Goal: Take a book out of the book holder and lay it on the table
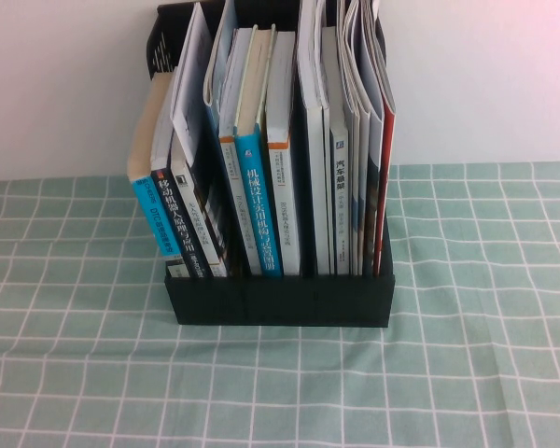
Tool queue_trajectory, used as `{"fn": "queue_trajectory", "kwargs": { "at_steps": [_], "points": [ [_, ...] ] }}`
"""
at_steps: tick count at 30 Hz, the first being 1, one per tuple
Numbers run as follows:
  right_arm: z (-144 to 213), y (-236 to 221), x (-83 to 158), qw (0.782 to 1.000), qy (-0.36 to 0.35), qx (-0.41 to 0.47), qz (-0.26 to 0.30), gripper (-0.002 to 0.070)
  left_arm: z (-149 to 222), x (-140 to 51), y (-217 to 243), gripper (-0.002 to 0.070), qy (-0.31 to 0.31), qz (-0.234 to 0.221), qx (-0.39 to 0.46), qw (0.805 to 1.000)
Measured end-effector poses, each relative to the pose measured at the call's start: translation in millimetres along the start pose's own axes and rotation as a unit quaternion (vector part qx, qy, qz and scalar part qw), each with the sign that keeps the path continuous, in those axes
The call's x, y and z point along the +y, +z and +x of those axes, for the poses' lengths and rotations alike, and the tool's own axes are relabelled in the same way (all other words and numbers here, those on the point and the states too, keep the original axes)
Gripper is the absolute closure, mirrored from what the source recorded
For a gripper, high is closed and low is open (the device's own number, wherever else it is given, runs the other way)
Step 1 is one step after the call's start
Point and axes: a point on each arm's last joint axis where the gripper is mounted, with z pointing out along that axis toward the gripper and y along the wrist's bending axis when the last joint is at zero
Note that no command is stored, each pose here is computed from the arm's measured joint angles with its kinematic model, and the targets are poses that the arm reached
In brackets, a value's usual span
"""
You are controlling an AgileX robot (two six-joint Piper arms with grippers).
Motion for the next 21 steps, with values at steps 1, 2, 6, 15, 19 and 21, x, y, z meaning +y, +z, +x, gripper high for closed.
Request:
{"fn": "queue_trajectory", "kwargs": {
  "at_steps": [1, 2, 6, 15, 19, 21],
  "points": [
    [-7.1, 1.3, 1.5, 1.000, -0.007, 0.013, -0.001, 0.0678, -9.4, -1.7, 2.1, 0.0678, 0.001, 0.004, 0.009, 1.000],
    [-13.5, 2.1, 2.8, 1.000, -0.015, 0.025, -0.003, 0.0678, -19.0, -3.5, 5.1, 0.0678, 0.002, 0.008, 0.019, 1.000],
    [-45.5, 1.2, 7.3, 0.995, -0.040, 0.089, 0.001, 0.0678, -47.9, -9.2, 23.3, 0.0678, 0.002, 0.017, 0.071, 0.997],
    [-97.2, 22.0, 18.4, 0.969, -0.074, 0.234, -0.017, 0.0678, -71.8, -17.0, 88.9, 0.0678, -0.037, 0.018, 0.171, 0.984],
    [-106.3, 43.3, 29.8, 0.954, -0.094, 0.275, -0.077, 0.0678, -70.9, -25.0, 114.0, 0.0678, -0.066, 0.038, 0.196, 0.978],
    [-104.5, 53.8, 37.0, 0.943, -0.095, 0.298, -0.118, 0.0678, -74.6, -36.1, 130.1, 0.0678, -0.074, 0.069, 0.224, 0.969]
  ]
}}
